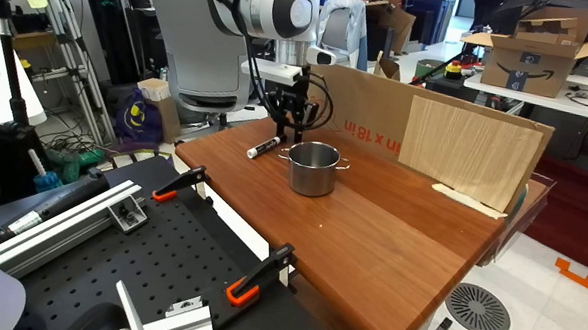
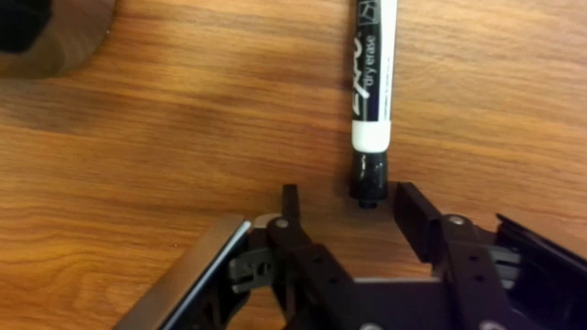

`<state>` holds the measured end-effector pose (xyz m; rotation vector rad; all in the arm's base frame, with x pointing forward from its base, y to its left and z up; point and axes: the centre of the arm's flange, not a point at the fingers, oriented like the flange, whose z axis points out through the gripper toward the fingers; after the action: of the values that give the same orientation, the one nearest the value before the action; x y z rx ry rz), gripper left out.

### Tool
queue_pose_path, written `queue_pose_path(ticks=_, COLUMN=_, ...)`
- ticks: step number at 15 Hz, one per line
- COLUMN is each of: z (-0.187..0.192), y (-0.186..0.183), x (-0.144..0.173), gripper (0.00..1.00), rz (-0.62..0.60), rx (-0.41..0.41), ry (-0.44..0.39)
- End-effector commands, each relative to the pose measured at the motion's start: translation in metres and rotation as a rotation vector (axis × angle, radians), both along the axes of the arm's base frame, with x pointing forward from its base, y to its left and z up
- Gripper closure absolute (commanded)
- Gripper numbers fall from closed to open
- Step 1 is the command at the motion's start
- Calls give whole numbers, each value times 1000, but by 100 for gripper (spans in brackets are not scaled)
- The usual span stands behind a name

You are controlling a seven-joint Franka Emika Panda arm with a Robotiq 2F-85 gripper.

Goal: Remove the marker from the pot and put it on the table

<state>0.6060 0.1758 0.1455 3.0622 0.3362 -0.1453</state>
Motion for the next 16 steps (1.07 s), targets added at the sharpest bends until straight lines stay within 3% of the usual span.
queue_pose_path(ticks=1, z=-3, y=3, x=6, gripper=10, rz=-6, rx=-17, ry=-9)
queue_pose_path(ticks=3, z=-3, y=3, x=7, gripper=1, rz=-6, rx=-17, ry=-8)
queue_pose_path(ticks=11, z=2, y=2, x=6, gripper=0, rz=-16, rx=-21, ry=-5)
queue_pose_path(ticks=16, z=36, y=-1, x=-8, gripper=0, rz=-25, rx=-20, ry=-27)
